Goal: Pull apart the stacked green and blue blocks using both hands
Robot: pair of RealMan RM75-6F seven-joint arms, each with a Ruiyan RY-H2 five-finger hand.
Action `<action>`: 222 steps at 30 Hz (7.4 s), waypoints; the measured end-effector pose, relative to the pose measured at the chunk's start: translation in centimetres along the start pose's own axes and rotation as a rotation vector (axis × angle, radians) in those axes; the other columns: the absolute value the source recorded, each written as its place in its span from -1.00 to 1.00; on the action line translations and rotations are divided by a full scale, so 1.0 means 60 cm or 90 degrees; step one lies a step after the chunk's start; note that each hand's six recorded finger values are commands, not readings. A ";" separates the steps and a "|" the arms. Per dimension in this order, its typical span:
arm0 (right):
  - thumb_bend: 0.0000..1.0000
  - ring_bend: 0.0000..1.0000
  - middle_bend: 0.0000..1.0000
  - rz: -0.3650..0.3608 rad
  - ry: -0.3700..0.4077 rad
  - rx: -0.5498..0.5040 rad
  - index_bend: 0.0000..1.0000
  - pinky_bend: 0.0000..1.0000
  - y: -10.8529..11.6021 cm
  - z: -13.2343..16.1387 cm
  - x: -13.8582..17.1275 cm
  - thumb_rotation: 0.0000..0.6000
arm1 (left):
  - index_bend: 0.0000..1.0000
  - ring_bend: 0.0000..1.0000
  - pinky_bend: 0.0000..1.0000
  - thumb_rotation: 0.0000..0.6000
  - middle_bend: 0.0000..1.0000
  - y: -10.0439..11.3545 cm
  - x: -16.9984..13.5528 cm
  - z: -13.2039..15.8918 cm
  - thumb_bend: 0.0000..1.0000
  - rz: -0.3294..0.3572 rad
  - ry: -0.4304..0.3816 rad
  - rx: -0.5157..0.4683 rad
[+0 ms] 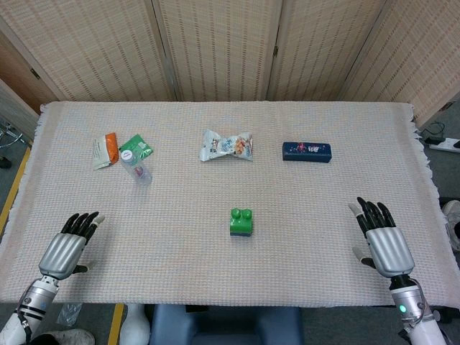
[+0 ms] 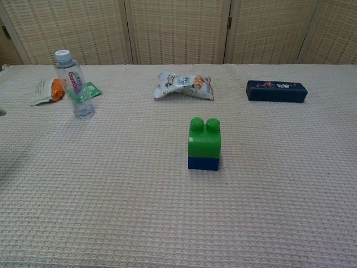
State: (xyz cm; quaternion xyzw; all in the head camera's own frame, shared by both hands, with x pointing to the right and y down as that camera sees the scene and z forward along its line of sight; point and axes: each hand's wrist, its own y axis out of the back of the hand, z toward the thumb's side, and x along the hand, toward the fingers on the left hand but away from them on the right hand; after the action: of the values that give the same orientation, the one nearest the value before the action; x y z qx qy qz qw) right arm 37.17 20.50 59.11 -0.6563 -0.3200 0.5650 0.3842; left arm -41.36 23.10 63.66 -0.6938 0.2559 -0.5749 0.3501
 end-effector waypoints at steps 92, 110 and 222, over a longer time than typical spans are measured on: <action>-0.37 -1.00 -1.00 0.019 -0.023 -0.095 -1.00 -1.00 0.027 -0.050 -0.010 1.00 | -0.58 -0.84 -1.00 1.00 -0.27 0.021 0.329 0.508 -0.51 -0.085 -0.263 -0.190; -0.37 -1.00 -1.00 0.015 -0.023 -0.110 -1.00 -1.00 0.037 -0.058 -0.005 1.00 | -0.20 -0.59 -1.00 1.00 0.08 0.012 0.338 0.524 -0.50 -0.044 -0.262 -0.210; -0.37 -0.78 -1.00 0.330 0.286 -0.916 -0.67 -0.87 -0.119 0.396 -0.271 1.00 | 0.43 0.11 -0.54 1.00 0.72 0.166 0.248 0.334 -0.12 0.034 -0.244 -0.490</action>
State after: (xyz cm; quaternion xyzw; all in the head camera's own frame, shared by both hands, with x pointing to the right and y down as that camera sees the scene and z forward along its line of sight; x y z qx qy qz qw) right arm 11.23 13.55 71.76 -0.8950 -0.3584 0.1452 -0.2226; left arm -18.21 9.42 63.21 -0.8612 0.4000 -0.2892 0.1216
